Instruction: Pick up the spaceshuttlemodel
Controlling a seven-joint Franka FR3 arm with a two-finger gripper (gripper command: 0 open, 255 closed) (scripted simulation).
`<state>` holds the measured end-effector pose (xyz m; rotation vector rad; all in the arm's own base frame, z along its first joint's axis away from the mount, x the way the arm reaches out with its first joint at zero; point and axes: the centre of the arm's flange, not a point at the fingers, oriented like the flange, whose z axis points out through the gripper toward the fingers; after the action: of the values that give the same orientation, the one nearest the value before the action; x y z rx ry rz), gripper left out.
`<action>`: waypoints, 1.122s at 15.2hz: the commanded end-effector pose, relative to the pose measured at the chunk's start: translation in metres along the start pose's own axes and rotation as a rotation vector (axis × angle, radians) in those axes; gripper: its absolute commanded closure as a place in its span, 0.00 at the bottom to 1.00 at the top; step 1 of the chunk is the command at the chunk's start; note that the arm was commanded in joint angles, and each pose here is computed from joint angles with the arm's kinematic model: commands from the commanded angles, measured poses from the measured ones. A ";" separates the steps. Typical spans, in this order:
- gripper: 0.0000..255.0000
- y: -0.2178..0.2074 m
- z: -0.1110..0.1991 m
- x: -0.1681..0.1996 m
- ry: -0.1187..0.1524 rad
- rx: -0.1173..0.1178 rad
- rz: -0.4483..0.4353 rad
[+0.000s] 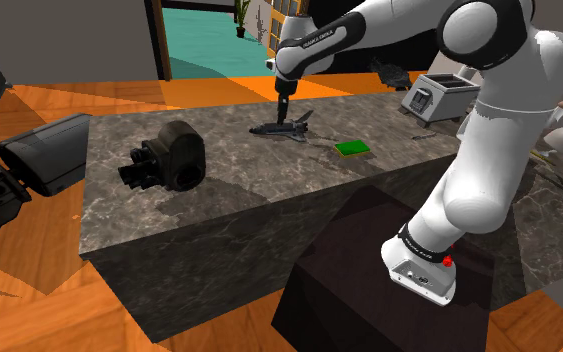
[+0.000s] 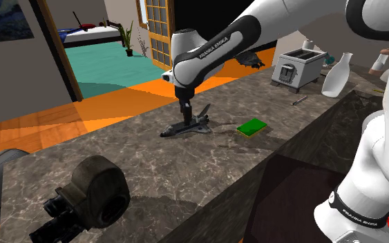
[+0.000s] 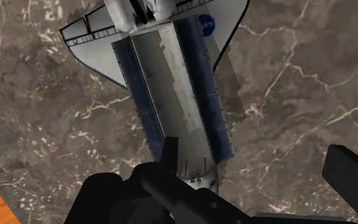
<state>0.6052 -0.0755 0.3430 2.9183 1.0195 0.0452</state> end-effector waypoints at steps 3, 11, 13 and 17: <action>0.00 0.018 0.028 0.036 0.014 -0.025 -0.095; 0.00 0.028 0.073 0.062 0.023 -0.042 -0.158; 0.00 0.027 0.083 0.062 0.023 -0.042 -0.158; 1.00 0.027 0.086 0.062 0.023 -0.042 -0.158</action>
<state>0.6747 -0.0604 0.2597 2.7959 1.2337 0.0930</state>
